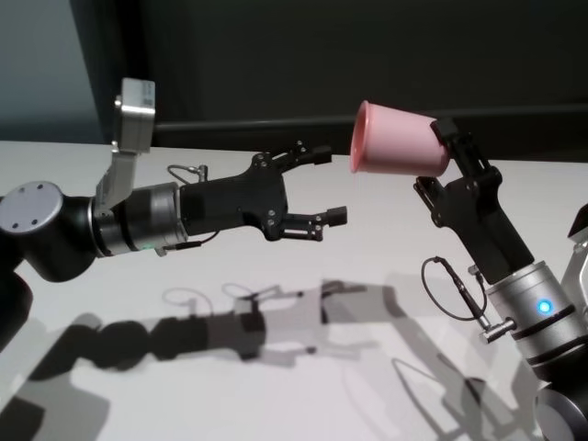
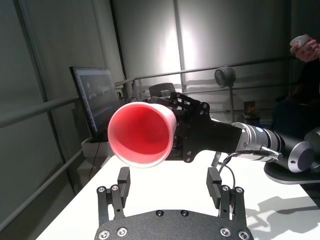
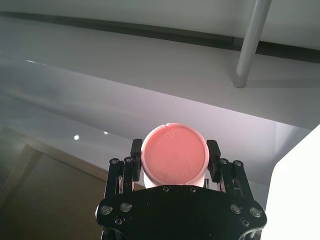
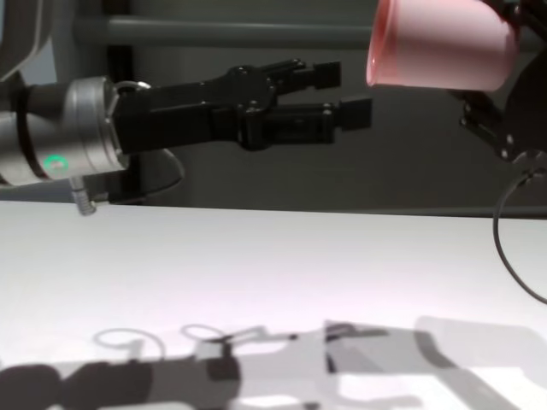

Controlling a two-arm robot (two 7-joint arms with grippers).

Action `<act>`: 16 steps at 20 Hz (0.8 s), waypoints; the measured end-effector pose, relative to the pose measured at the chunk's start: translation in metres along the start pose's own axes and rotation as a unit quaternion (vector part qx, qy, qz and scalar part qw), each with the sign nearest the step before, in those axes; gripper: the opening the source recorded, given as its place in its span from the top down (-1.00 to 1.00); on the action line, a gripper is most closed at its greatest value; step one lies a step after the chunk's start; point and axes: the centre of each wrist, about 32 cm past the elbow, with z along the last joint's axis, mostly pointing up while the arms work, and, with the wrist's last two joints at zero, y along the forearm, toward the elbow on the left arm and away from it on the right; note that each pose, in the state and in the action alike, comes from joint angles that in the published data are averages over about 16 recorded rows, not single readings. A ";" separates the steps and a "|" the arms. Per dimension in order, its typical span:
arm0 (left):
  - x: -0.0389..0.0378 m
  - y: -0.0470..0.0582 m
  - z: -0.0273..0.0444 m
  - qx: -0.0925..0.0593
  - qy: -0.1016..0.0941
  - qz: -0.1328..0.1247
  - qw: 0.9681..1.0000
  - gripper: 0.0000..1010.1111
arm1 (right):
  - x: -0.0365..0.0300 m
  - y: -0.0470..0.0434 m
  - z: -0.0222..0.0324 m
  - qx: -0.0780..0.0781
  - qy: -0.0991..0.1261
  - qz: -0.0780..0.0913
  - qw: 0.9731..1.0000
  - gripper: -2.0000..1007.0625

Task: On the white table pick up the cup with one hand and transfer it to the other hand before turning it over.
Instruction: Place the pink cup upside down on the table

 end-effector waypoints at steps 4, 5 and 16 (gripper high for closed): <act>-0.0114 0.016 -0.0012 0.005 -0.001 0.034 0.999 -0.97 | 0.0000 0.0000 0.0000 0.000 0.000 0.000 1.000 -0.46; -0.0143 0.019 -0.0016 0.006 -0.002 0.044 0.999 -0.98 | 0.0000 0.0000 0.0000 0.000 0.000 0.000 1.000 -0.46; -0.0515 0.055 -0.0124 0.020 -0.015 0.184 0.983 -0.98 | 0.0000 0.0000 0.0000 0.000 0.000 0.000 1.000 -0.46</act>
